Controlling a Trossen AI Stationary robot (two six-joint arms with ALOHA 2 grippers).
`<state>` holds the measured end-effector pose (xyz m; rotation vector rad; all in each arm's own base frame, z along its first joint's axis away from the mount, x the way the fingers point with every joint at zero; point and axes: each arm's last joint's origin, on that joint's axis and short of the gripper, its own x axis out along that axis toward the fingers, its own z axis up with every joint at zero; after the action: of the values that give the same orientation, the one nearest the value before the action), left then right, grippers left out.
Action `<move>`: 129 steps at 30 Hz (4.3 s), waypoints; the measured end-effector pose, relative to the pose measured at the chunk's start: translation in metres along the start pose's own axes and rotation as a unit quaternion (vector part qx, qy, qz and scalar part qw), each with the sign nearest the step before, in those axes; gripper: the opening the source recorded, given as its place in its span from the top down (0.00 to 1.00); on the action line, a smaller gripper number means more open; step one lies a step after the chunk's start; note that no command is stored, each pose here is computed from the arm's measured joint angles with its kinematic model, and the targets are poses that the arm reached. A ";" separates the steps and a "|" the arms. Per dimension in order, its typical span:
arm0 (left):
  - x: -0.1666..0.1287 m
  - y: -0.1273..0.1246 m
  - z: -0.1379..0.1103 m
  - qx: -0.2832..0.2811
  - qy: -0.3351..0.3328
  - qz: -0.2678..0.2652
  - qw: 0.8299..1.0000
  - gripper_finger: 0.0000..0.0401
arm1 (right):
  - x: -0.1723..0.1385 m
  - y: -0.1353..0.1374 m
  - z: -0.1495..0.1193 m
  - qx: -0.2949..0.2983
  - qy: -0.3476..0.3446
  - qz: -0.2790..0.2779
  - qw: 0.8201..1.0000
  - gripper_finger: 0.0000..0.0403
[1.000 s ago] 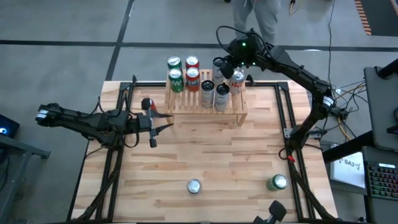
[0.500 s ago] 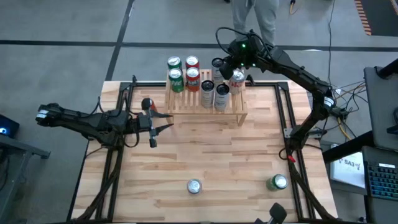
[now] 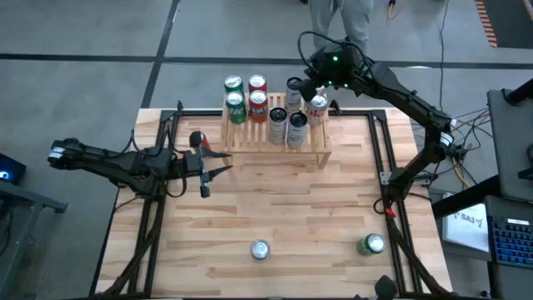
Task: Place canned beverage on shelf
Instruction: Adjust the soda cans on the shelf
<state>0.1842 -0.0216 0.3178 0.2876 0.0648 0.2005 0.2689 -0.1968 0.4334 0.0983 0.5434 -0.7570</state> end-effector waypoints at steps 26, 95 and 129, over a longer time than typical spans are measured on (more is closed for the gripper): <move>-0.004 -0.001 -0.002 0.108 0.004 -0.039 0.993 0.69 | -0.023 0.070 0.009 0.011 -0.069 0.091 0.993 0.98; -0.020 0.003 -0.002 0.091 -0.028 -0.072 0.993 0.69 | 0.008 0.072 -0.021 0.152 -0.040 -0.063 0.986 0.98; -0.020 0.003 -0.002 0.092 -0.028 -0.072 0.993 0.69 | 0.006 0.080 -0.025 0.142 -0.021 -0.056 0.988 0.98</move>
<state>0.1642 -0.0224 0.3173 0.4700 0.0485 0.0424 0.3150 -0.1351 0.4002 0.3164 0.3999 -0.9410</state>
